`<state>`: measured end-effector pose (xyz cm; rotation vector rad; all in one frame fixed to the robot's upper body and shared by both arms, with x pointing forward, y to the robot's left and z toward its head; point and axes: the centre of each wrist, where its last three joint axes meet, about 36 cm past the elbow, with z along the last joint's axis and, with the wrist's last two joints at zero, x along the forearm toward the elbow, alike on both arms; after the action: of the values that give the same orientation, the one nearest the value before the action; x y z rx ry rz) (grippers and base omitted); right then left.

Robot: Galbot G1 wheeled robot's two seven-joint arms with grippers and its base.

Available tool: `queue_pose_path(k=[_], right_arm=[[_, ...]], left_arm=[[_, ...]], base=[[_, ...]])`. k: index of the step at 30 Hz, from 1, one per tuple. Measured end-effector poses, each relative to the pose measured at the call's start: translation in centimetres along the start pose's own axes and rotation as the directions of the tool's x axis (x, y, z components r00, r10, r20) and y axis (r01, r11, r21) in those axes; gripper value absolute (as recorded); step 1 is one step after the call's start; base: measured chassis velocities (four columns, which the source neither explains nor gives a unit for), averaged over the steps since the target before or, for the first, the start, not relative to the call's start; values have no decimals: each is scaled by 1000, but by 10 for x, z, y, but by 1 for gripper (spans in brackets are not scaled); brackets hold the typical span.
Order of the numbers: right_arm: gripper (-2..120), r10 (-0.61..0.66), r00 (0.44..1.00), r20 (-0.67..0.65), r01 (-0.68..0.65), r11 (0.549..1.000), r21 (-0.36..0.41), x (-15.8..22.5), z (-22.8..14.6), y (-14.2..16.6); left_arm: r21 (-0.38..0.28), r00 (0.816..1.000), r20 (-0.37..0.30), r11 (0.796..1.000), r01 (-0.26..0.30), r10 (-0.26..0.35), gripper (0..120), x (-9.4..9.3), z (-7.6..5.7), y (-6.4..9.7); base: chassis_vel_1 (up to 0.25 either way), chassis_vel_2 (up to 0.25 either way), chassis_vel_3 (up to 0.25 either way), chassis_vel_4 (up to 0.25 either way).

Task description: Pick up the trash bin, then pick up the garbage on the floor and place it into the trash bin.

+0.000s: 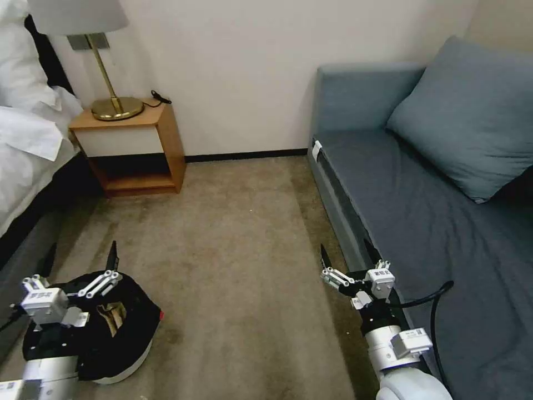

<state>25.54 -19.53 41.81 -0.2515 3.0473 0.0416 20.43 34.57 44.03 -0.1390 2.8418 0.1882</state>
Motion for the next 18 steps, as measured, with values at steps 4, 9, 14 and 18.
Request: queue_pose_path(k=[4, 9, 14, 18], right_arm=[[100, 0, 1000, 0, 0, 1000, 0, 0, 0, 0], [100, 0, 1000, 0, 0, 1000, 0, 0, 0, 0], [100, 0, 1000, 0, 0, 1000, 0, 0, 0, 0], [100, 0, 1000, 0, 0, 1000, 0, 0, 0, 0]], left_arm=[[-1, 1000, -3, 1000, -3, 3, 100, 0, 0, 0], [0, 1000, -5, 1000, -3, 3, 100, 0, 1, 1], [2, 1000, -7, 1000, -2, 2, 100, 0, 1, 1], [2, 1000, -9, 1000, -1, 1, 100, 0, 1, 2]], base=[[0, 0, 0, 0], [0, 0, 0, 0], [0, 0, 0, 0], [0, 0, 0, 0]])
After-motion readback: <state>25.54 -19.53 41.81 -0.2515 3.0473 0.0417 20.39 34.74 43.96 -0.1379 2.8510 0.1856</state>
